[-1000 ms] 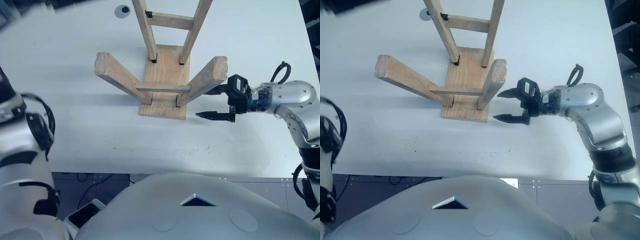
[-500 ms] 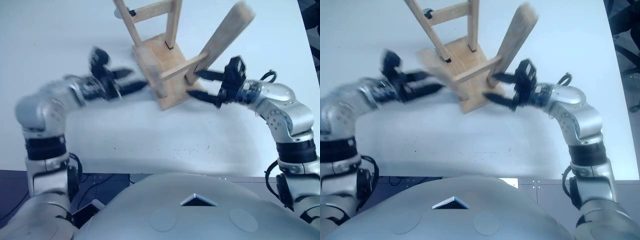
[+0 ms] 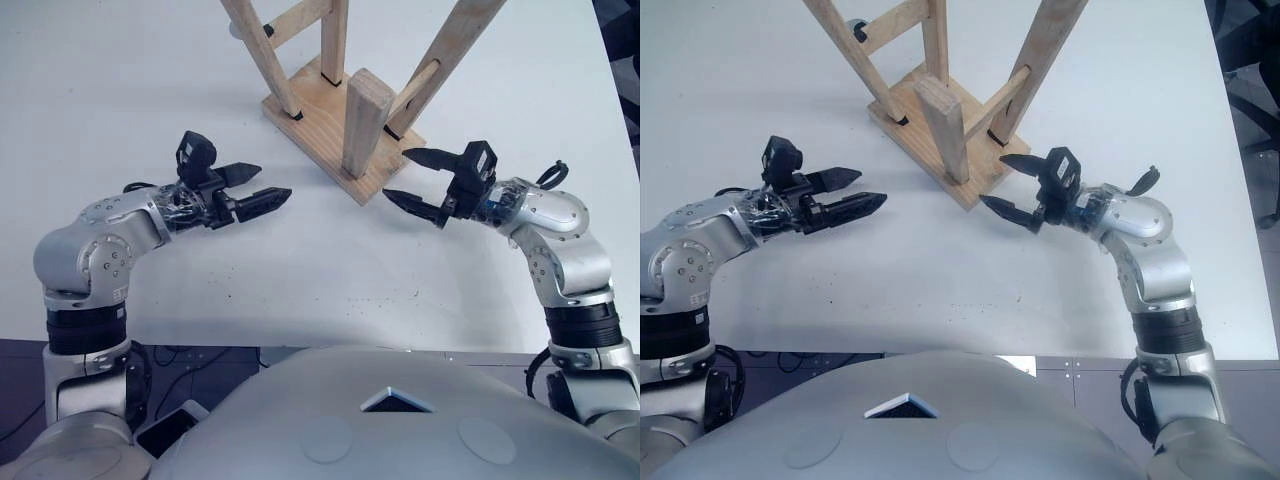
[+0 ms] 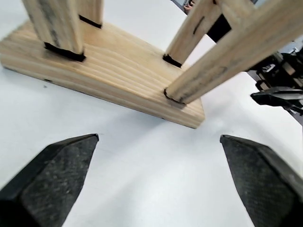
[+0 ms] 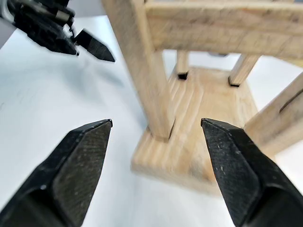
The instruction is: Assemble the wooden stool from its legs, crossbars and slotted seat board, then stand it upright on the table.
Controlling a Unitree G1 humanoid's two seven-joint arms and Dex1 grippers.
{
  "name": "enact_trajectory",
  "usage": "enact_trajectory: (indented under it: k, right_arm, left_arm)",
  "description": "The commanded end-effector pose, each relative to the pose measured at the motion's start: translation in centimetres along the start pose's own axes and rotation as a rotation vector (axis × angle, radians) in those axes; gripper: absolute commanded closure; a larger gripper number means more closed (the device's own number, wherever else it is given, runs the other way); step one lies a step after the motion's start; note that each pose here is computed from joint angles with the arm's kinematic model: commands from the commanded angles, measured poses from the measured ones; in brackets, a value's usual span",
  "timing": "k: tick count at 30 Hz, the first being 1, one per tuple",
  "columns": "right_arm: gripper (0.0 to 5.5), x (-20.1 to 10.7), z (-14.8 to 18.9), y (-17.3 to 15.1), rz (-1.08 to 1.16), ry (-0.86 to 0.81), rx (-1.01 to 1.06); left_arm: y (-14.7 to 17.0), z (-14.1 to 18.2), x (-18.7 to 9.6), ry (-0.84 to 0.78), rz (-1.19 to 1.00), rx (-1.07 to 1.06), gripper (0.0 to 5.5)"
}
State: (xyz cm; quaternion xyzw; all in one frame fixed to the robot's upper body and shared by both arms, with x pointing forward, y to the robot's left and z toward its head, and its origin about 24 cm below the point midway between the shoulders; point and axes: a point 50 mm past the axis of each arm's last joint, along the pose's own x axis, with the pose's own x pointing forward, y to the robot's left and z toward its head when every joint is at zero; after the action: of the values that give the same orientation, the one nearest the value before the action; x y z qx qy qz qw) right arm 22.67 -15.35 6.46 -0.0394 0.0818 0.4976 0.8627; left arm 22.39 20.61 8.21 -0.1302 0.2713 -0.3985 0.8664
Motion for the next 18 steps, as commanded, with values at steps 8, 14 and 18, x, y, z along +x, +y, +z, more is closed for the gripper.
enact_trajectory:
  k: [8, 14, 18]
  right_arm:
    - [2.85, 3.6, -0.2, 1.7, -0.081, -0.090, -0.016]
    - [3.68, 4.9, -0.3, 1.4, -0.119, -0.127, -0.037]
    - [4.23, 3.9, -0.8, 1.0, -0.108, -0.126, -0.045]
  left_arm:
    - [1.3, 2.0, -0.5, -0.032, 0.068, 0.033, 0.76]
    - [1.3, 2.0, -0.3, -0.048, 0.066, 0.018, 0.76]
    - [2.2, 0.8, -0.5, 0.016, 0.133, 0.177, 0.76]
